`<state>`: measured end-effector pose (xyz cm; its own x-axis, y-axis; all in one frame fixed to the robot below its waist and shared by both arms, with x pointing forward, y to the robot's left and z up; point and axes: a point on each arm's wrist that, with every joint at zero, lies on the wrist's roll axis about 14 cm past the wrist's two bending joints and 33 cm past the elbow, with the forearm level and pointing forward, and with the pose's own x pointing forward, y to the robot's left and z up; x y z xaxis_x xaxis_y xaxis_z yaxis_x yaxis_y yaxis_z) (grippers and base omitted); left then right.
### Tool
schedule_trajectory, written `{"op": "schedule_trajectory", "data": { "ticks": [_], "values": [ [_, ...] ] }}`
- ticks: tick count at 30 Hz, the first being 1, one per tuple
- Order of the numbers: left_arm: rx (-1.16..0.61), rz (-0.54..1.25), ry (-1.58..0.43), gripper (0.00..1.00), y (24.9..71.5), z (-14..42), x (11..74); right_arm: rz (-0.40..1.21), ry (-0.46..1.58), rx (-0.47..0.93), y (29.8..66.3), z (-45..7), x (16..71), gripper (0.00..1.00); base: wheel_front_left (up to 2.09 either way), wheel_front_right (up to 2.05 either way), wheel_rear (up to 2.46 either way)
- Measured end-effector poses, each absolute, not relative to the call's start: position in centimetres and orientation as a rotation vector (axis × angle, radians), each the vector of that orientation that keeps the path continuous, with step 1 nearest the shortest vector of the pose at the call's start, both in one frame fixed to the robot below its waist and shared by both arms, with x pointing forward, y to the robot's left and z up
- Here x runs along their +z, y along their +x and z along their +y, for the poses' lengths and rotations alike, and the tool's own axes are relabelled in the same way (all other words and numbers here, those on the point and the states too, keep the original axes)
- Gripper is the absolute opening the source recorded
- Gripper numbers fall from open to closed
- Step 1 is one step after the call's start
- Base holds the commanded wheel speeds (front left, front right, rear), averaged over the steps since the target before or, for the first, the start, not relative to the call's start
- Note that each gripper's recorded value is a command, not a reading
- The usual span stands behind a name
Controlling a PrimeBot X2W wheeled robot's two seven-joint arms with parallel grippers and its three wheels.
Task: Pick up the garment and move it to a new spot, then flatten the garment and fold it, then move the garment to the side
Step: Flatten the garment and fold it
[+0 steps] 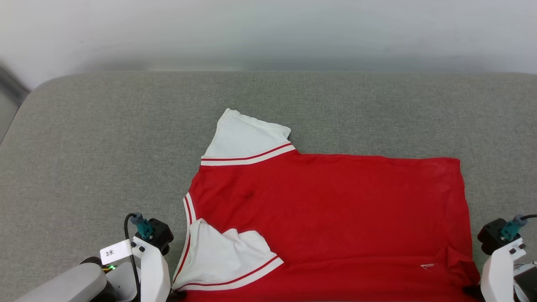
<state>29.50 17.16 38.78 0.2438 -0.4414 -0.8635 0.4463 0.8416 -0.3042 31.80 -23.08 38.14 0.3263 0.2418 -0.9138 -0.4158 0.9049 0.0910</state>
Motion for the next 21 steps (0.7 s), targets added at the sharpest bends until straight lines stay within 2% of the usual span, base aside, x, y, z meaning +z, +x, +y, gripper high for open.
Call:
{"op": "schedule_trajectory", "data": {
  "ticks": [4,5,6,9,13,21],
  "values": [
    [-0.592,1.202,0.002,0.00,29.4,17.5,37.9,1.160,-0.146,0.430,31.9,-22.4,37.2,0.02,0.00,0.00,0.00],
    [-0.589,1.199,-0.003,0.61,29.5,17.5,37.9,1.150,-0.143,0.430,32.0,-22.2,37.2,0.43,0.00,0.00,0.00],
    [-0.584,1.188,-0.003,1.00,29.6,17.6,38.0,1.136,-0.142,0.430,32.1,-22.1,37.3,1.00,0.00,0.00,0.00],
    [-0.563,1.145,0.031,1.00,30.3,18.6,38.9,1.051,-0.157,0.425,33.3,-21.9,38.6,1.00,0.00,0.00,0.00],
    [-0.558,1.030,0.054,1.00,32.2,18.8,41.8,0.850,-0.139,0.411,35.9,-21.4,42.1,1.00,0.00,0.00,0.00],
    [-0.490,0.696,0.161,1.00,39.3,19.4,49.4,0.349,-0.130,0.326,41.3,-21.3,51.2,1.00,0.00,0.00,0.00]
  ]
}}
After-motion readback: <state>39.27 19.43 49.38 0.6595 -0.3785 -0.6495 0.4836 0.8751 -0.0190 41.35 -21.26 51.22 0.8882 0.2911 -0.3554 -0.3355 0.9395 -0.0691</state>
